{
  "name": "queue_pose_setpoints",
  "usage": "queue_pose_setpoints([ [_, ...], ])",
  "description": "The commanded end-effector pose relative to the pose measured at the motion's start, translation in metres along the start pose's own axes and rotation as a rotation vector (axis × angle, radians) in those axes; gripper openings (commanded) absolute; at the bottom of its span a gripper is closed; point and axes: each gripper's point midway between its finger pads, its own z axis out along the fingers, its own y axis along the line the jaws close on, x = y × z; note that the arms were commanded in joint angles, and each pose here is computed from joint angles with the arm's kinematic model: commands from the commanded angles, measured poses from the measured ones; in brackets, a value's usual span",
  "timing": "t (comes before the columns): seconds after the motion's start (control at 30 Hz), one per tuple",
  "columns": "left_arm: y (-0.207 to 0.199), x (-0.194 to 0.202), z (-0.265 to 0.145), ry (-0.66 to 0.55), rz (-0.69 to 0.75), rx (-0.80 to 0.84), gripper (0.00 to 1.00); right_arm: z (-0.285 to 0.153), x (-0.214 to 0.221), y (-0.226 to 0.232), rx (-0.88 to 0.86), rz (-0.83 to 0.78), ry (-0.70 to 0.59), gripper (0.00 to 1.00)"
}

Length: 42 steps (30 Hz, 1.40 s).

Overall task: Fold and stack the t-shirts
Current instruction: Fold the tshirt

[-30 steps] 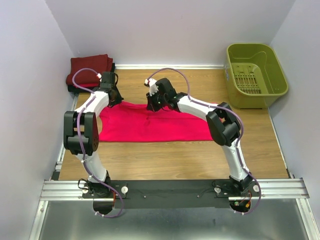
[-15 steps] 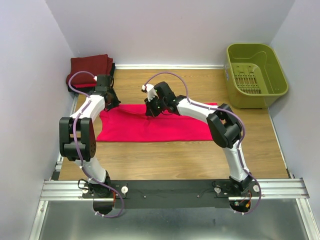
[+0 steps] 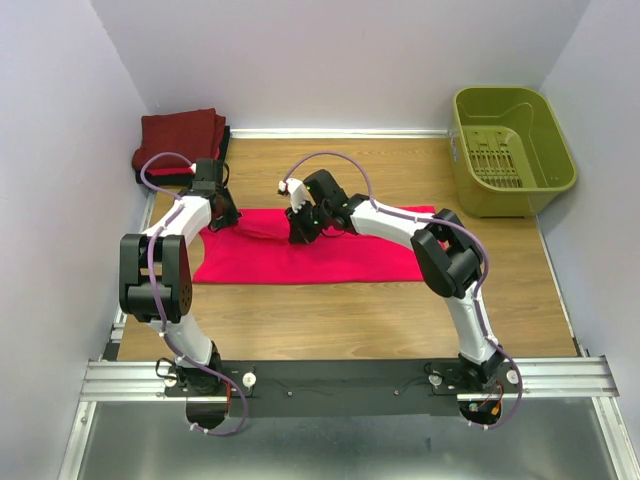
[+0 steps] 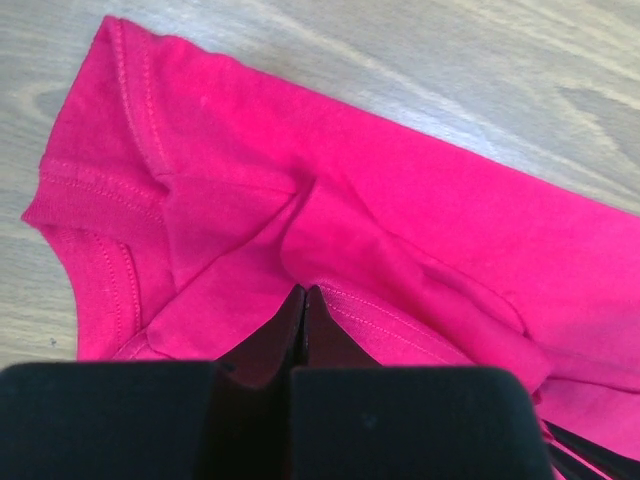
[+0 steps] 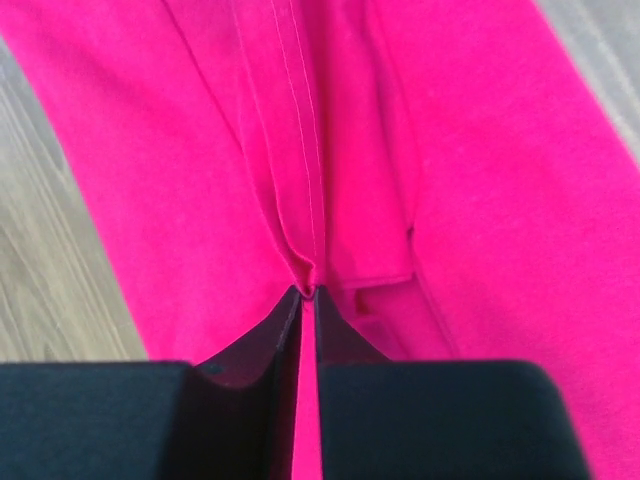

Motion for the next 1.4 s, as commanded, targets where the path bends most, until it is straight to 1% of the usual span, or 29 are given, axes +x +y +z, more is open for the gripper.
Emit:
queue_pose_setpoints([
  [0.0,0.011,-0.001,-0.007,-0.021,0.006,-0.037,0.01,-0.005,0.014,0.017,-0.058,-0.001,0.058,0.18],
  [0.03,0.013,0.002,-0.007,-0.019,0.006,-0.043,0.03,-0.006,0.016,0.019,-0.066,0.001,0.066,0.27],
  [0.07,0.015,0.004,-0.009,-0.020,0.006,-0.046,0.06,-0.008,0.015,0.023,-0.075,0.004,0.068,0.30],
  [0.1,0.014,0.001,-0.015,-0.035,0.006,-0.042,0.12,-0.012,0.013,0.026,-0.084,0.005,0.067,0.31],
  [0.13,0.017,0.006,-0.016,-0.032,0.006,-0.049,0.15,-0.015,0.015,0.029,-0.092,0.011,0.078,0.36],
  [0.23,0.026,0.010,-0.028,-0.059,0.011,-0.073,0.26,-0.029,0.014,0.039,-0.113,0.014,0.080,0.38],
  [0.27,0.030,0.006,-0.036,-0.088,0.011,-0.092,0.35,-0.038,0.015,0.043,-0.112,0.018,0.083,0.38],
  [0.3,0.035,0.011,-0.038,-0.087,0.010,-0.108,0.46,-0.042,0.016,0.044,-0.105,0.023,0.085,0.39],
  [0.33,0.037,0.012,-0.042,-0.096,0.009,-0.116,0.56,-0.045,0.018,0.044,-0.093,0.029,0.088,0.42],
  [0.37,0.039,0.012,-0.045,-0.107,0.004,-0.124,0.61,-0.049,0.020,0.043,-0.071,0.049,0.093,0.42],
  [0.4,0.039,0.010,-0.053,-0.131,-0.003,-0.117,0.69,-0.052,0.030,0.033,0.001,0.068,0.112,0.46],
  [0.43,0.040,0.014,-0.055,-0.131,-0.012,-0.115,0.70,-0.060,0.027,0.029,0.043,0.067,0.103,0.47],
  [0.47,0.039,0.015,-0.058,-0.142,-0.018,-0.111,0.70,-0.065,0.030,0.023,0.087,0.114,0.104,0.47],
  [0.5,0.034,0.016,-0.065,-0.160,-0.013,-0.098,0.70,-0.069,0.043,0.010,0.160,0.138,0.127,0.47],
  [0.6,0.019,0.021,-0.072,-0.178,-0.004,-0.074,0.70,-0.091,0.055,-0.021,0.305,0.216,0.125,0.47],
  [0.63,0.017,0.026,-0.071,-0.169,-0.009,-0.072,0.70,-0.096,0.069,-0.029,0.340,0.245,0.148,0.47],
  [0.67,0.013,0.030,-0.068,-0.163,-0.021,-0.065,0.69,-0.107,0.072,-0.045,0.400,0.285,0.139,0.47],
  [0.7,0.011,0.039,-0.063,-0.144,-0.018,-0.064,0.69,-0.112,0.087,-0.051,0.428,0.311,0.162,0.47],
  [0.73,0.010,0.043,-0.059,-0.130,-0.023,-0.062,0.68,-0.118,0.085,-0.057,0.455,0.324,0.151,0.47],
  [0.8,0.010,0.057,-0.047,-0.090,-0.035,-0.057,0.66,-0.131,0.101,-0.068,0.527,0.365,0.166,0.47],
  [0.83,0.011,0.059,-0.041,-0.092,-0.039,-0.058,0.65,-0.134,0.113,-0.070,0.538,0.394,0.184,0.47],
  [0.87,0.016,0.067,-0.036,-0.072,-0.046,-0.073,0.65,-0.138,0.113,-0.074,0.571,0.400,0.180,0.47],
  [0.93,0.022,0.082,-0.024,-0.037,-0.053,-0.094,0.64,-0.141,0.132,-0.075,0.593,0.427,0.215,0.47],
  [1.1,0.028,0.099,0.002,0.028,-0.042,-0.117,0.63,-0.144,0.172,-0.056,0.565,0.514,0.301,0.47],
  [1.2,0.028,0.097,0.018,0.059,-0.012,-0.142,0.63,-0.145,0.201,-0.026,0.457,0.580,0.389,0.47],
  [1.27,0.019,0.078,0.024,0.036,0.009,-0.137,0.63,-0.151,0.223,-0.004,0.411,0.624,0.462,0.48],
  [1.3,0.004,0.059,0.046,0.057,0.048,-0.142,0.64,-0.158,0.240,0.030,0.336,0.647,0.543,0.48],
  [1.33,-0.006,0.041,0.044,0.019,0.044,-0.121,0.64,-0.158,0.240,0.030,0.335,0.648,0.544,0.49],
  [1.37,-0.008,0.045,0.055,0.057,0.067,-0.130,0.64,-0.161,0.244,0.044,0.312,0.650,0.572,0.49],
])
